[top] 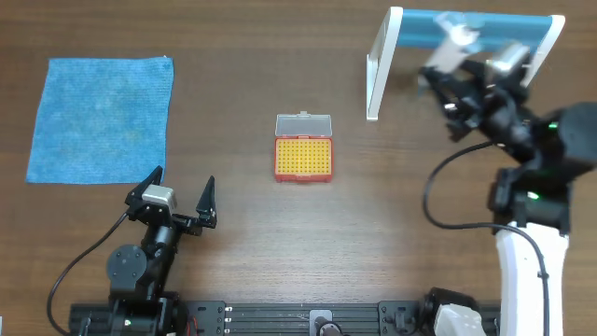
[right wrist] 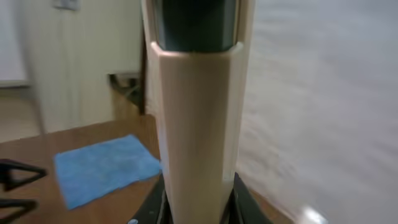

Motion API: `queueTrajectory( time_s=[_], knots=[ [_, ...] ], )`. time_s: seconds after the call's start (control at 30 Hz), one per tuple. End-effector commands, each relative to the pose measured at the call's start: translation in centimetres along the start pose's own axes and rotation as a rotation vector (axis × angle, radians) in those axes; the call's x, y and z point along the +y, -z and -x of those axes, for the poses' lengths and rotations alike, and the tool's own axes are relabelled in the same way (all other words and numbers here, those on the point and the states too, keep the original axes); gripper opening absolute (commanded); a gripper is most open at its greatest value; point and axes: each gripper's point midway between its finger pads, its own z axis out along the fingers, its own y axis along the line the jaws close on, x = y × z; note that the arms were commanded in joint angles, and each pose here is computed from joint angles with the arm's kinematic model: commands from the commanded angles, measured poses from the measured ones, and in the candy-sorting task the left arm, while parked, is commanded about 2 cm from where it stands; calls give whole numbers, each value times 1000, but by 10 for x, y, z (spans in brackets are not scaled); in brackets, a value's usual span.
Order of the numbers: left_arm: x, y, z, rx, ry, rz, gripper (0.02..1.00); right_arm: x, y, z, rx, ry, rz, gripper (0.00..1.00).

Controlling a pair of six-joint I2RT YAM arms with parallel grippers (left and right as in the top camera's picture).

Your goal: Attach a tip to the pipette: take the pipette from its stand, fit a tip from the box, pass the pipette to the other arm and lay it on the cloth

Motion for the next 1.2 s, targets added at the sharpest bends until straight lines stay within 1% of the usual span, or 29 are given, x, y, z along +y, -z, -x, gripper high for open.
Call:
queueTrajectory(
  time_s=[0.03, 0.1, 0.2, 0.47, 0.57, 0.63, 0.8, 0.87, 1.03, 1.2],
  knots=[
    [-1, 0, -1, 3, -6, -3, 998, 52, -44, -10, -26, -39, 193, 80],
    [-1, 0, -1, 3, -6, -3, 996, 69, -61, -19, -30, -51, 242, 84],
    [-1, 0, -1, 3, -6, -3, 998, 98, -83, -27, -65, -32, 345, 84],
    [-1, 0, -1, 3, -5, -3, 998, 113, -114, -88, -38, -82, 417, 80],
    [-1, 0, -1, 3, -6, -3, 998, 113, -119, -112, -15, -100, 424, 80],
    [-1, 0, -1, 3, -6, -3, 998, 113, -121, -123, -11, -95, 427, 69],
    [-1, 0, -1, 3, -5, -3, 998, 112, -122, -157, 32, -90, 425, 84],
    [-1, 0, -1, 3, -5, -3, 998, 112, -119, -166, 43, -74, 420, 80],
    [-1, 0, -1, 3, -6, -3, 996, 112, -113, -186, 78, -67, 372, 80],
    [-1, 0, -1, 3, -6, -3, 998, 109, -111, -197, 94, -29, 333, 80]
  ],
)
